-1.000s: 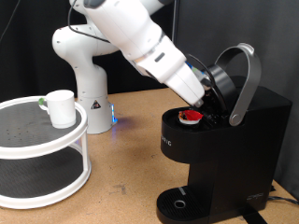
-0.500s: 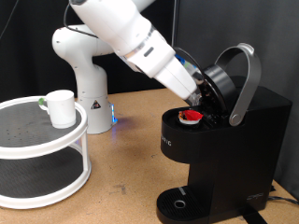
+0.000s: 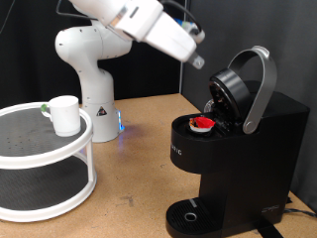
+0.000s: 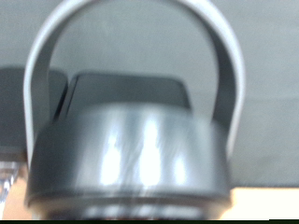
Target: Make a cup of coffee with the keurig machine
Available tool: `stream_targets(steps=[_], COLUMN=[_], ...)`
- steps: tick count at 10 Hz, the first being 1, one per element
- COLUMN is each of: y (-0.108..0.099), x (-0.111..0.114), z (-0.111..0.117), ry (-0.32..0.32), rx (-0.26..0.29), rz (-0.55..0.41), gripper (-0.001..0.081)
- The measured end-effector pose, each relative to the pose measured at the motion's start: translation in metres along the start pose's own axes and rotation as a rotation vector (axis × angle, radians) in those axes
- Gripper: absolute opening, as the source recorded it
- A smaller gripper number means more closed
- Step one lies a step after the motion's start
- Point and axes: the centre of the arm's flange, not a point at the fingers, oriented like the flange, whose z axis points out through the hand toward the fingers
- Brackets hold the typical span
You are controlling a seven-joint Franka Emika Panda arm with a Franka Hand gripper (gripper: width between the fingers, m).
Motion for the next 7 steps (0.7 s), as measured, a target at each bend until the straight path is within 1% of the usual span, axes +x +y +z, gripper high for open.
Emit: stream_targets(steps=[2,3,4,5,6,7], y=[-0.011,-0.017,-0.020,-0.019,-0.019,-0.021], x=[0.014,0.019,0.022,0.021,0.021,0.027], z=[-0.025,-0.038,-0.045,-0.044,-0.042,-0.039], ry=[0.044,0.056,0.059,0.057,0.069,0.114], rx=[0.012,0.026,0.041,0.040,0.045,0.051], rz=[-0.014,-0.007,0.004,0.005,0.000,-0.005], gripper=[0.0805,0.0805,0.0805,0.0805,0.0805,0.0805])
